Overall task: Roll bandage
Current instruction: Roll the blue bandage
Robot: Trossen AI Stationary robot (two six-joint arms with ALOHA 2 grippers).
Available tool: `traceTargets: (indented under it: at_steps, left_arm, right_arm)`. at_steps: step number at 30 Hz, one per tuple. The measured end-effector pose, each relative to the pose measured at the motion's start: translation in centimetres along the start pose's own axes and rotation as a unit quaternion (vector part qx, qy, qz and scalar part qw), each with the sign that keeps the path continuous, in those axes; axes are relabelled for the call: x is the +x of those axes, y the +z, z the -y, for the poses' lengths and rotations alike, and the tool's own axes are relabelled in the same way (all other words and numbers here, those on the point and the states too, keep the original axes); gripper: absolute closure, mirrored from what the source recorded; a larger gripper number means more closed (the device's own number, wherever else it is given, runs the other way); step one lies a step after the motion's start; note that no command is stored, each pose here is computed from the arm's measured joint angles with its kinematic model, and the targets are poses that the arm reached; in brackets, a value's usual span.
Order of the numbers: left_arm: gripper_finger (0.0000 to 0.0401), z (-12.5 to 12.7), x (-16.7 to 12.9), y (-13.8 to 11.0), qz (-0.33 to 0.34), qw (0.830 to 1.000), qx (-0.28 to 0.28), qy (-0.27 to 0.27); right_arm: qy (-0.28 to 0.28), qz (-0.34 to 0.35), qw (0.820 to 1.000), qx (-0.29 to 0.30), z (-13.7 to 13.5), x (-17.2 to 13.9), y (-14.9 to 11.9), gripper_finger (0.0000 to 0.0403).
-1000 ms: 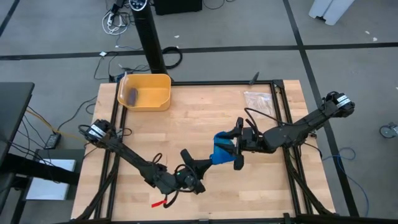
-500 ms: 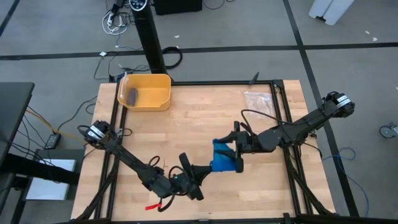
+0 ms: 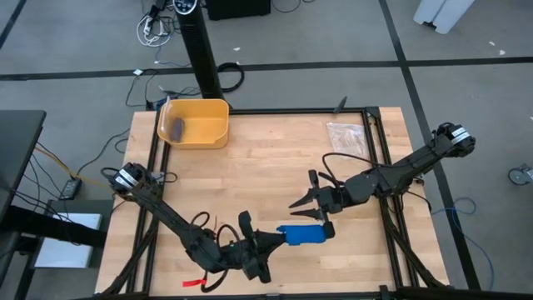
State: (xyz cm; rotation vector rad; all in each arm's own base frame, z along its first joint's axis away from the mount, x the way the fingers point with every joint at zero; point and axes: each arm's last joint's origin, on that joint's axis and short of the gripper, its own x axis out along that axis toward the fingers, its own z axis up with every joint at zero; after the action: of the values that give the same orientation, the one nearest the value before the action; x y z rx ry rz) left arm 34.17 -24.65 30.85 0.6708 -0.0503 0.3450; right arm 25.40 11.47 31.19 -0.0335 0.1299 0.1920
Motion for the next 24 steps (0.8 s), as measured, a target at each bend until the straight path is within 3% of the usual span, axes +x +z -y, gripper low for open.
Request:
traceTargets:
  at_steps: [6,9,14,18,24]
  left_arm:
    - [0.0400,-0.7,0.2,0.3,0.002,0.999,-0.032,0.027]
    - [0.0400,-1.3,0.2,0.6,0.015,0.997,-0.059,0.045]
    - [0.0400,-2.1,-0.4,1.3,0.024,0.992,-0.102,0.072]
    - [0.0400,-2.7,-0.6,1.6,0.025,0.983,-0.153,0.098]
    - [0.0400,-3.1,-0.6,1.7,0.032,0.972,-0.207,0.108]
  right_arm:
    - [0.037,0.000,0.999,-0.016,-1.1,-0.3,0.0,0.0390]
    - [0.011,-0.009,1.000,-0.019,-1.6,-0.6,-0.2,0.0394]
    - [-0.049,-0.040,0.998,-0.019,-1.3,-3.5,0.4,0.0348]
    - [-0.034,0.013,0.999,0.014,-1.8,-5.7,1.8,0.0298]
    - [-0.015,0.088,0.996,0.018,-3.1,-5.3,1.8,0.0235]
